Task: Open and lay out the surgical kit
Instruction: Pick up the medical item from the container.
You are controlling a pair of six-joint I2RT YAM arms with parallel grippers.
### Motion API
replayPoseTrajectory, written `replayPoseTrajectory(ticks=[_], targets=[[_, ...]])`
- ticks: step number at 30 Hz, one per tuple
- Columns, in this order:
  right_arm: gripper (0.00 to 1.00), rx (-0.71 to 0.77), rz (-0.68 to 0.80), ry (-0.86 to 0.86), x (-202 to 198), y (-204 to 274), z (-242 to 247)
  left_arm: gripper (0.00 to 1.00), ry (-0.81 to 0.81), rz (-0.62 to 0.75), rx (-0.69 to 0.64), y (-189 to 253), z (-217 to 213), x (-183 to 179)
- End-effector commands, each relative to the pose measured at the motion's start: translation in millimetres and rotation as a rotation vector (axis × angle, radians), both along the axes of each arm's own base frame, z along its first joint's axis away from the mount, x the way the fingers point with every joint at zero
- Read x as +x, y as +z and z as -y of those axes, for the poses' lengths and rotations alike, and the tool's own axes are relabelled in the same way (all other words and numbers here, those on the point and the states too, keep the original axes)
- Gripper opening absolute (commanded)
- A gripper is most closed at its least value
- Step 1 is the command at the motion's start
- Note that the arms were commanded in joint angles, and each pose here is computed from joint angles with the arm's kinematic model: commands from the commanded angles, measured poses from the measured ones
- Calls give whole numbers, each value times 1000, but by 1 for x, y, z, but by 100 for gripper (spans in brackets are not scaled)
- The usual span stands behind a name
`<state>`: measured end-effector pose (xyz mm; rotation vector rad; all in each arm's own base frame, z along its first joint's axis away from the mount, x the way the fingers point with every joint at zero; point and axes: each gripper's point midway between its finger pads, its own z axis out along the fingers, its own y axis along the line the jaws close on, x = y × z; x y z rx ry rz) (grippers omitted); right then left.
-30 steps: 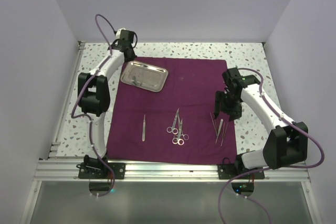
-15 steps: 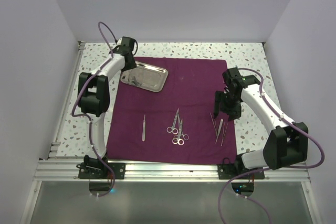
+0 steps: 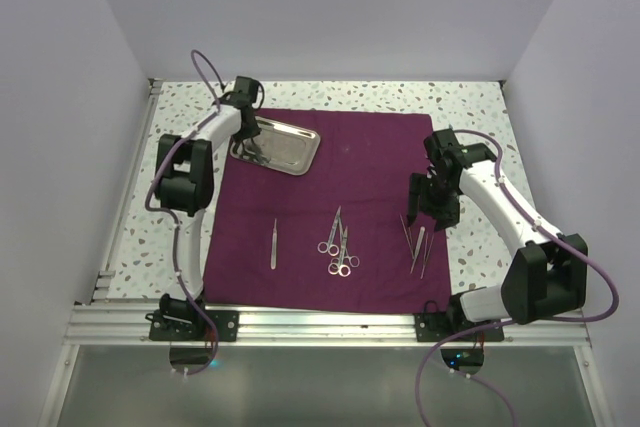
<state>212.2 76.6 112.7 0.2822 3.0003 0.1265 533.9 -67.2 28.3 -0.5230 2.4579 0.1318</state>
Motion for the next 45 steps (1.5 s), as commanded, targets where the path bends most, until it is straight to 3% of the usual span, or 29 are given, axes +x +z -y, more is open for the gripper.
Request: replayPoseTrajectory(ticks=[1,16,23,36,41,45], targets=[[67,-4,11,-10,2,4,2,35,64,37,-10,7,-11,13],[67,-18,-7,-16,6,-1,3,28,117,-17,20,-13,-18,15],[67,-15,-14,-9,8,-5,1,19,133,-65,41,-24,-22,3],[67,-2,-23,1,11,-11,0,15,175,-223,87,-59,-30,-29],[67,3,-28,2,12,-14,1,1,164,-253,74,-71,-27,-33],[67,8,-26,-1,13,-14,2,0,136,-248,54,-74,-22,-29]])
